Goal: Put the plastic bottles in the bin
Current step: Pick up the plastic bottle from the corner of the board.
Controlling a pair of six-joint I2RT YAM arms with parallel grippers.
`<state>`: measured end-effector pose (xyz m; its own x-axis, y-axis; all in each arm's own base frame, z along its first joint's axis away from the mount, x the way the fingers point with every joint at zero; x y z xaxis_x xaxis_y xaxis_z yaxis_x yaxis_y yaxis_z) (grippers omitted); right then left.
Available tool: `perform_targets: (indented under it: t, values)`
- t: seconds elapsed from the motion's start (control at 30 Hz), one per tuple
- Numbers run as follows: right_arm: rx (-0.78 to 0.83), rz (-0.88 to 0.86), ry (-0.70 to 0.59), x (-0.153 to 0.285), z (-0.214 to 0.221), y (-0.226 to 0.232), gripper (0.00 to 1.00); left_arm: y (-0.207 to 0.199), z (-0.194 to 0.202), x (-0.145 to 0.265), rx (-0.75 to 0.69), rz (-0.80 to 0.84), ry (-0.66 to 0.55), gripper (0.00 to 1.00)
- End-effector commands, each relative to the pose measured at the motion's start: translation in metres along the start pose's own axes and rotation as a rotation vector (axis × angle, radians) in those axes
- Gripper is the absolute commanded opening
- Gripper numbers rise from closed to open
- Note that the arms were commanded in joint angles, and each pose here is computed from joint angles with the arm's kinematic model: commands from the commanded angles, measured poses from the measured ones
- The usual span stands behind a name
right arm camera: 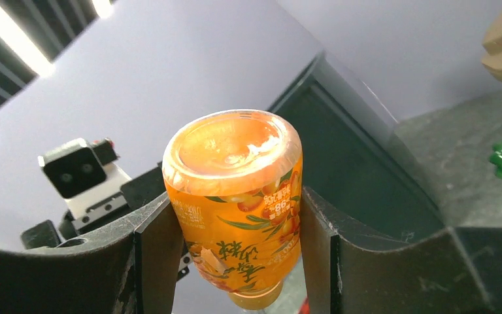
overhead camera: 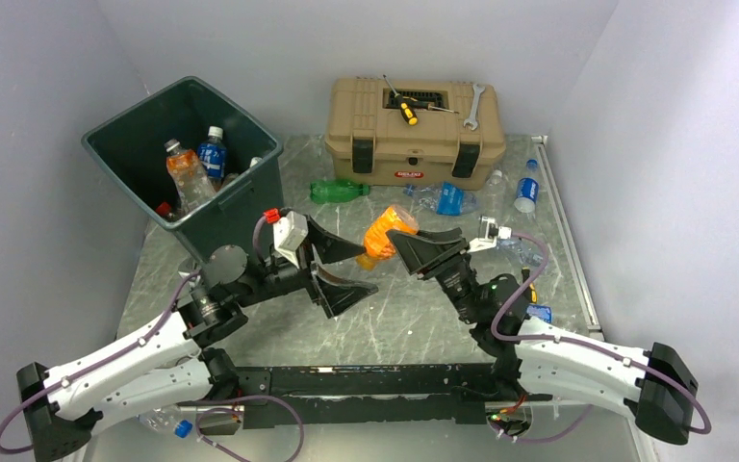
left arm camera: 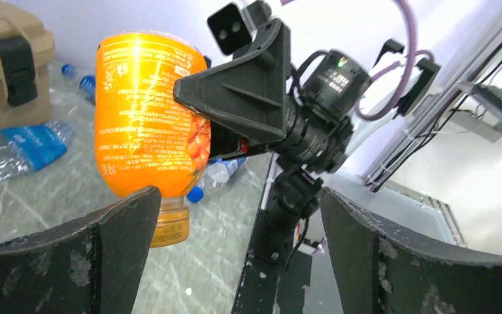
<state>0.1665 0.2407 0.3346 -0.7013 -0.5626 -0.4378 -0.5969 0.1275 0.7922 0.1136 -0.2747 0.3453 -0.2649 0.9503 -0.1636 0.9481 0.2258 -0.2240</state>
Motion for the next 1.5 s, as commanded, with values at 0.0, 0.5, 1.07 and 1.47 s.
perform_targets:
  t: [0.0, 0.5, 1.07, 1.47]
  values:
    - [-0.125, -0.246, -0.065, 0.004, -0.018, 0.046, 0.32, -0.009, -0.027, -0.002, 0.010, 0.045, -0.154, 0.97]
    - [-0.215, -0.382, -0.102, 0.018, -0.032, 0.055, 0.30, 0.017, -0.029, -0.005, 0.107, -0.102, -0.280, 1.00]
    - [-0.213, -0.376, -0.072, 0.017, -0.030, 0.050, 0.30, -0.003, -0.029, -0.024, 0.105, 0.076, -0.255, 0.43]
    - [-0.043, -0.187, 0.095, 0.007, -0.017, 0.043, 0.98, 0.002, -0.045, -0.012, -0.020, -0.026, -0.191, 0.00]
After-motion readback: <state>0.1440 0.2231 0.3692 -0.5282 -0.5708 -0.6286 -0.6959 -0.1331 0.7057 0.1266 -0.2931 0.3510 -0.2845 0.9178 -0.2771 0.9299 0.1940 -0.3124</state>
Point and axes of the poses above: each gripper's point midway between its finger pads, its own x axis back along the fingers, its own y axis along the line the jaws close on, z = x × y, the point moved 3 cm from there along x, back along the fingers, and after that the axes turned 6 degrees about -x, right-handed, at the moved point
